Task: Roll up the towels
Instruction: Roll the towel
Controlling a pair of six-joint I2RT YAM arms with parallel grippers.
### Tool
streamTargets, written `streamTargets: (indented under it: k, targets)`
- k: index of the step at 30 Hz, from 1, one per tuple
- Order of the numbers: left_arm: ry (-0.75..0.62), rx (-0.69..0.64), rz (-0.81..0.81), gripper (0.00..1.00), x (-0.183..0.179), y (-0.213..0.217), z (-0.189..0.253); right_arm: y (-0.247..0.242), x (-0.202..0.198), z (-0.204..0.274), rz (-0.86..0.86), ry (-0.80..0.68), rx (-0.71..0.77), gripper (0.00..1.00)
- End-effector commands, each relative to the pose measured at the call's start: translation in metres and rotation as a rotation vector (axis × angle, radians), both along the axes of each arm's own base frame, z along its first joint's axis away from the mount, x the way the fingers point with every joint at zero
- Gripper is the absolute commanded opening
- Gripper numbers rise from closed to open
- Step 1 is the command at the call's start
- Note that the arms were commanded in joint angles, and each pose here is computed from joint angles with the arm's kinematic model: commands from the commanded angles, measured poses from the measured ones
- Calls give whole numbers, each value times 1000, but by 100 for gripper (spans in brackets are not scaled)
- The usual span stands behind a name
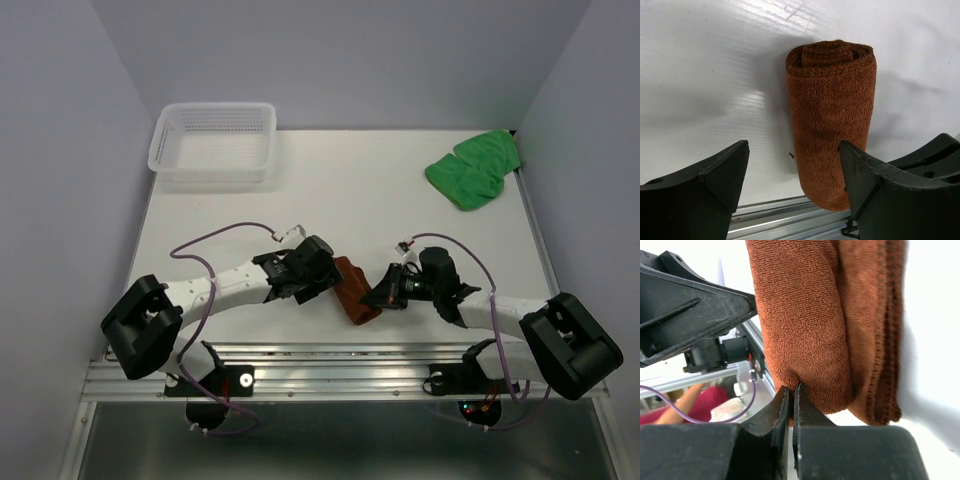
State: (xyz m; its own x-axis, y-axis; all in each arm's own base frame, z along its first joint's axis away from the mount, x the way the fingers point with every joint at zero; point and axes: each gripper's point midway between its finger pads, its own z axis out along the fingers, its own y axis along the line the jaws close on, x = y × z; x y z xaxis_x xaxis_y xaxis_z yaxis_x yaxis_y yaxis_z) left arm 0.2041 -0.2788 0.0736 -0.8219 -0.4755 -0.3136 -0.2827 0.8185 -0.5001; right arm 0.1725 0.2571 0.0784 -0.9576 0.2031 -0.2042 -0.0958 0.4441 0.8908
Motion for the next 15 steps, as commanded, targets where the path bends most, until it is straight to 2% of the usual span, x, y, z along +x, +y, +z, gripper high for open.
streamTargets:
  k: [1, 15]
  targets:
    - [-59, -55, -33, 83, 16, -24, 21, -5, 3, 9, -9, -3, 73, 1]
    - [-51, -74, -112, 83, 22, -50, 14, -43, 16, -22, -108, 92, 49, 1]
